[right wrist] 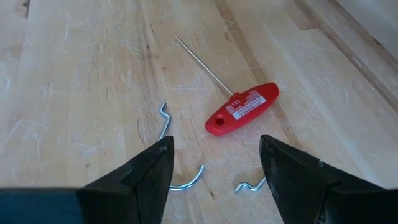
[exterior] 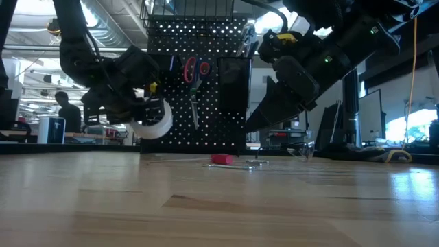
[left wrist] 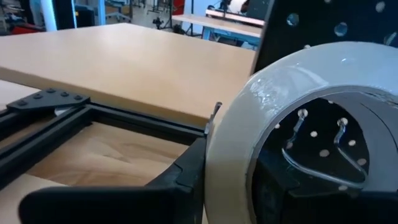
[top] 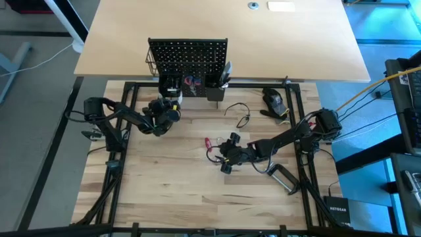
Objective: Hang tools onto peg board
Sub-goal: Hang the white masking tape on the pegboard hook
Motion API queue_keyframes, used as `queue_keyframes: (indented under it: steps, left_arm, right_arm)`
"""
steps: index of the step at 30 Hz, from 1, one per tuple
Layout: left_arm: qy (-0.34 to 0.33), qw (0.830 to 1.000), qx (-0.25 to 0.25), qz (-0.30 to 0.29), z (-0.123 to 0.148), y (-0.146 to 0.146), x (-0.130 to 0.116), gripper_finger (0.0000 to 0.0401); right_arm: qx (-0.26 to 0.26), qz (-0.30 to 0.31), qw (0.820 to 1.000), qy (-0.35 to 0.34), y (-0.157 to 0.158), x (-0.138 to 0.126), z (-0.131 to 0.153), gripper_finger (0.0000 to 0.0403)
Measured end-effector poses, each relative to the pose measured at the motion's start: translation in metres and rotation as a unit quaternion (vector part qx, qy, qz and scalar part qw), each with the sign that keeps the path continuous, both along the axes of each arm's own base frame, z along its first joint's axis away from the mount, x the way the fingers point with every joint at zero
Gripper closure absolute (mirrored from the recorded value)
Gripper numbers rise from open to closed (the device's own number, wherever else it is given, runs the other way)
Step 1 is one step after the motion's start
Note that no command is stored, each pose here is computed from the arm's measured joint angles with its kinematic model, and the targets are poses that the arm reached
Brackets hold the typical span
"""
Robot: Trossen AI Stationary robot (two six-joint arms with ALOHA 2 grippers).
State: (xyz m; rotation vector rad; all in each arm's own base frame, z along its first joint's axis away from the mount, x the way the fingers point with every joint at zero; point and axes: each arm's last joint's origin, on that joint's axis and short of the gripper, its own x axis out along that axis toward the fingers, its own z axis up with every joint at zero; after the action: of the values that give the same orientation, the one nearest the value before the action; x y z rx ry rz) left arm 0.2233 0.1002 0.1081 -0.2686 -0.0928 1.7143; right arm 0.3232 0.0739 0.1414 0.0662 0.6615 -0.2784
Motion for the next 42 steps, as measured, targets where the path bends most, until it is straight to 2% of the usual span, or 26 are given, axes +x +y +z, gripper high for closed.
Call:
queue_keyframes:
  steps: [9,16,26,42]
  left_arm:
    - [0.013,1.0,-0.012,-0.003,-0.001,0.006,-0.002,0.0326]
    - [0.015,1.0,-0.017,0.008,-0.001,0.012,-0.005,0.0306]
    - [-0.025,0.998,-0.052,-0.009,-0.003,0.027,-0.01,0.0289]
    - [-0.012,0.997,-0.068,-0.019,-0.004,0.033,-0.012,0.0248]
  right_arm:
    - [0.0,0.0,1.0,0.0,0.0,0.0,0.0,0.0166]
    - [0.0,0.0,1.0,0.0,0.0,0.0,0.0,0.0166]
    - [-0.002,0.002,1.0,0.001,0.0,0.0,0.0,0.0166]
    - [-0.005,0.01,1.0,0.004,0.0,0.0,0.0,0.0166]
